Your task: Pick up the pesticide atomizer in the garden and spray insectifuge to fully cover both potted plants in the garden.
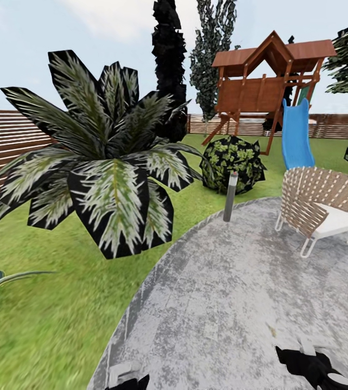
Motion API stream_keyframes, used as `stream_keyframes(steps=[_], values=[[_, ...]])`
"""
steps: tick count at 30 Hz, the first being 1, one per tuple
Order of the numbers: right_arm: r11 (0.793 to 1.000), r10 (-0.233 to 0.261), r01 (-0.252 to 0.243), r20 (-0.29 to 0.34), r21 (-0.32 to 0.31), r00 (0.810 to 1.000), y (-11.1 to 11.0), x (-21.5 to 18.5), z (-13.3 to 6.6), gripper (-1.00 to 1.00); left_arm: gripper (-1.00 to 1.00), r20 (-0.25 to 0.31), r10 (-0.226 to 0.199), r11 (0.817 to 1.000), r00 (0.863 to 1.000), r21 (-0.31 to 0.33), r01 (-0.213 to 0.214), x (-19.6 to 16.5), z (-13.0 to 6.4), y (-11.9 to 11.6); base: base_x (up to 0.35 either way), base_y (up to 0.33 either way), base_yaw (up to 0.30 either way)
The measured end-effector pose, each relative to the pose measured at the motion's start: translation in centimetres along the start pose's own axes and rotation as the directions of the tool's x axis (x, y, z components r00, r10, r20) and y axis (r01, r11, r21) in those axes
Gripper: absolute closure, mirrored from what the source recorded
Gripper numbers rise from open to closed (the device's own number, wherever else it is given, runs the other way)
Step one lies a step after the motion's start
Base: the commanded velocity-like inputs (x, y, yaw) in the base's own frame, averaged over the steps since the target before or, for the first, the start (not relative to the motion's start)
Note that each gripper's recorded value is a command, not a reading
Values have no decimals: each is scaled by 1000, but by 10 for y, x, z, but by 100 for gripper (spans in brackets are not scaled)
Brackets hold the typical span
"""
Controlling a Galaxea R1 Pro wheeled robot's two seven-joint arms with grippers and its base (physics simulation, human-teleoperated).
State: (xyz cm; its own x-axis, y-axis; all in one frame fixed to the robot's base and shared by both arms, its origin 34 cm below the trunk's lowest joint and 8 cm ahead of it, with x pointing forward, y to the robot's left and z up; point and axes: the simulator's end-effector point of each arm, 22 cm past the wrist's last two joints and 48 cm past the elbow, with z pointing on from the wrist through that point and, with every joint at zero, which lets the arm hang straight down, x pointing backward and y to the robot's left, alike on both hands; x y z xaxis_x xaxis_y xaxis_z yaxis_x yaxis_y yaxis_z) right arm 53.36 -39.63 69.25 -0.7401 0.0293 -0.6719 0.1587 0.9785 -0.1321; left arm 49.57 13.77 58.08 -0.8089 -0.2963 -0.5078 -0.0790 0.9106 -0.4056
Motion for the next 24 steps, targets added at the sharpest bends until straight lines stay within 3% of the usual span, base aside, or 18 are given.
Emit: stream_keyframes(steps=[5,8,14,24], values=[[1000,2,-2,-2,5,1000,-3,0,0,-100,-100,38,-100,994,994,-45,102,-11,-5,34,0,0,-255],[1000,2,-2,-2,6,1000,-4,0,0,-100,-100,44,-123,991,991,-51,125,-12,-7,40,0,0,-270],[1000,3,-3,-4,5,1000,-3,1,1,-100,-100,45,-115,991,992,-57,118,-10,-5,38,0,0,-275],[1000,2,-2,-9,5,1000,-2,3,2,-100,-100,100,-105,992,989,-59,112,-10,-4,43,0,0,-276]])
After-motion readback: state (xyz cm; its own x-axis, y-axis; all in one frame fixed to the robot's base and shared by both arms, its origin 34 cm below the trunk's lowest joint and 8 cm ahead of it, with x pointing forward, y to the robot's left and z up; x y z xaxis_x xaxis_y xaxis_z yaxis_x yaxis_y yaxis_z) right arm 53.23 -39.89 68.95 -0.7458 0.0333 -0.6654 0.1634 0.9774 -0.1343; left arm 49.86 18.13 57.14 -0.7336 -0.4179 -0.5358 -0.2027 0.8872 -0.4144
